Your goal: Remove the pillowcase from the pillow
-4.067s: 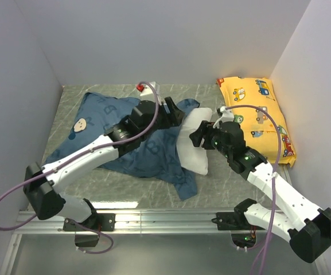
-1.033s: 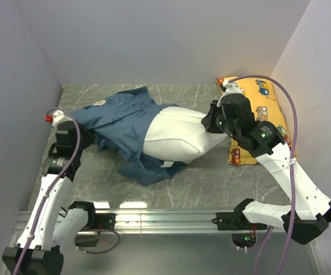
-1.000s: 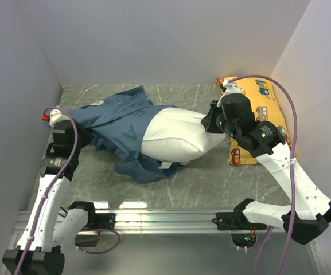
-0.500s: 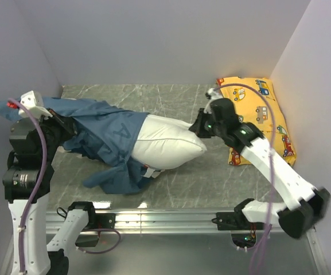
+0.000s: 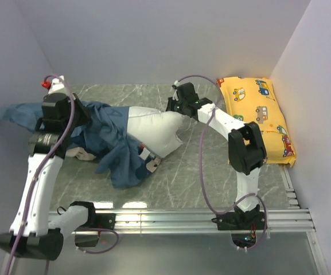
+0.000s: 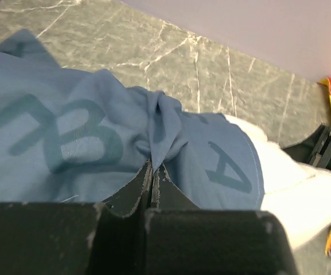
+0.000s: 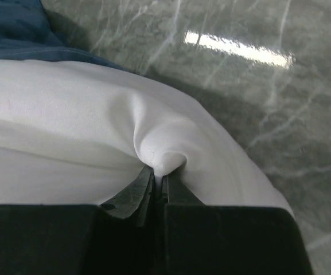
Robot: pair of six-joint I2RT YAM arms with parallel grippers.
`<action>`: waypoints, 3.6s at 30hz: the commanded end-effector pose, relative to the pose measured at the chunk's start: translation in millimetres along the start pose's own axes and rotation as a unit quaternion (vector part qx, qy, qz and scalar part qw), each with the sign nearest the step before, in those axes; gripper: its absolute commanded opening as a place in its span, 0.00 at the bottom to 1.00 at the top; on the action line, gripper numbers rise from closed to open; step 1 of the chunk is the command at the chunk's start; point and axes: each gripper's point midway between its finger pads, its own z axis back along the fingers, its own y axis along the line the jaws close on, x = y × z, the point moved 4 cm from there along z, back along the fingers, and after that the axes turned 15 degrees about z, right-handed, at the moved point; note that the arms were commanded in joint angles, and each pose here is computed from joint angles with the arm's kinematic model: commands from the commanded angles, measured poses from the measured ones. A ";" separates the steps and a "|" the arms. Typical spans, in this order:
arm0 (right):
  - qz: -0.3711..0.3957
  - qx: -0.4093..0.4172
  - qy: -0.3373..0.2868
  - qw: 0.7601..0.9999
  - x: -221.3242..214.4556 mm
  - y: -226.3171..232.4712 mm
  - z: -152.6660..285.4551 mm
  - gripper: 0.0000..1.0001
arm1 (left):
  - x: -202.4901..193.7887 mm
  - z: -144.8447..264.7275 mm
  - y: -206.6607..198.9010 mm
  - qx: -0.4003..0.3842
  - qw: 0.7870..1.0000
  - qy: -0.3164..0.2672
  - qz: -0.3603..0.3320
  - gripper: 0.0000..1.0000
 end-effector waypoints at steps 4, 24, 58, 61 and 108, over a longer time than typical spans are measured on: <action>-0.017 -0.035 0.136 0.990 -92.9 -33.1 -52.4 0.00 | -26.9 -93.9 4.8 0.020 0.999 0.023 0.037 0.01; -0.038 -0.114 -0.131 0.984 29.9 -29.0 149.4 0.60 | -197.6 -209.6 22.6 0.087 0.970 0.222 0.039 0.17; 0.061 -0.003 -0.178 0.982 -149.7 157.0 156.4 0.77 | -156.4 -188.1 -39.9 0.005 0.978 0.207 0.042 0.29; 0.077 0.001 -0.165 0.983 -153.9 170.0 146.8 0.77 | -155.1 -186.2 -43.8 -0.001 0.978 0.204 0.039 0.31; 0.014 -0.184 -0.133 0.974 -104.1 15.8 130.4 0.00 | -111.4 -39.9 -27.4 0.123 0.985 0.008 -0.118 0.00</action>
